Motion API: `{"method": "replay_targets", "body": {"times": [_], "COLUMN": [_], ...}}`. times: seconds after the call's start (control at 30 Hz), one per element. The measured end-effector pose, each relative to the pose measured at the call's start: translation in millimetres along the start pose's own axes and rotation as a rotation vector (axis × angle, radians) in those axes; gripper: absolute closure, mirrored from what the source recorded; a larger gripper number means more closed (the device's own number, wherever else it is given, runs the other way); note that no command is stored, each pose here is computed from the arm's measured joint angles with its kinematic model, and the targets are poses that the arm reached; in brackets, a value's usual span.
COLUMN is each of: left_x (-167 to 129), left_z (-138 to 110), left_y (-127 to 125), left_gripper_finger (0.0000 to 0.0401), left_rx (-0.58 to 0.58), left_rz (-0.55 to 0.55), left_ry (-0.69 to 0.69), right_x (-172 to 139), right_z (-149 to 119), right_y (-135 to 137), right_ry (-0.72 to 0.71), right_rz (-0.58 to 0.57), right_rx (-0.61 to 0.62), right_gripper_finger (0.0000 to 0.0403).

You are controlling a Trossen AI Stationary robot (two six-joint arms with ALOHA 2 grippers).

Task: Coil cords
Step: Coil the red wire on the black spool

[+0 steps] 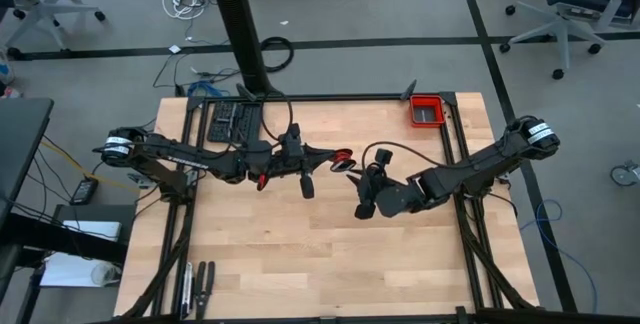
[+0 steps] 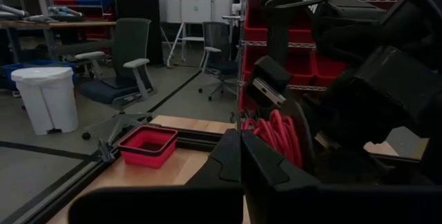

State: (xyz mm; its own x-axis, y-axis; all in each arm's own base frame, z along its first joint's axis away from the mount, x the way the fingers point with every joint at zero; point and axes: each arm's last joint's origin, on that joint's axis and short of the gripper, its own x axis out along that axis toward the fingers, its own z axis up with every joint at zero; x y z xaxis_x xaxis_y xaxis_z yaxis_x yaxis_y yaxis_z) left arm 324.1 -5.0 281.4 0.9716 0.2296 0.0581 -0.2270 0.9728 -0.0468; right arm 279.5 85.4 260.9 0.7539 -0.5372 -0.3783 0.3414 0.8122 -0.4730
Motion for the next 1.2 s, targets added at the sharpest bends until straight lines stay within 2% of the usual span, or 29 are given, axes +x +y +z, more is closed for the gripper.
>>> {"method": "replay_targets", "body": {"times": [0.33,0.6,0.77,1.03,1.2], "left_x": [0,0,0,0,0], "left_z": [-1,-1,0,0,0], "left_y": [0,0,0,0,0], "left_gripper_finger": [0.0401,0.0401,0.0401,0.0401,0.0401], "left_rx": [0.001,0.002,-0.004,-0.006,-0.007], "left_rz": [0.0,-0.004,-0.004,-0.005,-0.005], "left_ry": [0.005,0.006,0.003,0.001,0.0], "right_x": [-13,-43,-32,-12,-11], "right_z": [-6,-9,-12,-21,-21], "right_y": [10,23,13,-2,-4], "right_ry": [0.016,-0.056,-0.009,0.095,0.102], "right_rz": [0.012,-0.181,-0.243,-0.237,-0.236], "right_rx": [0.048,-0.023,-0.056,-0.029,-0.023], "right_gripper_finger": [0.0344,0.0344,0.0344,0.0344,0.0349]}}
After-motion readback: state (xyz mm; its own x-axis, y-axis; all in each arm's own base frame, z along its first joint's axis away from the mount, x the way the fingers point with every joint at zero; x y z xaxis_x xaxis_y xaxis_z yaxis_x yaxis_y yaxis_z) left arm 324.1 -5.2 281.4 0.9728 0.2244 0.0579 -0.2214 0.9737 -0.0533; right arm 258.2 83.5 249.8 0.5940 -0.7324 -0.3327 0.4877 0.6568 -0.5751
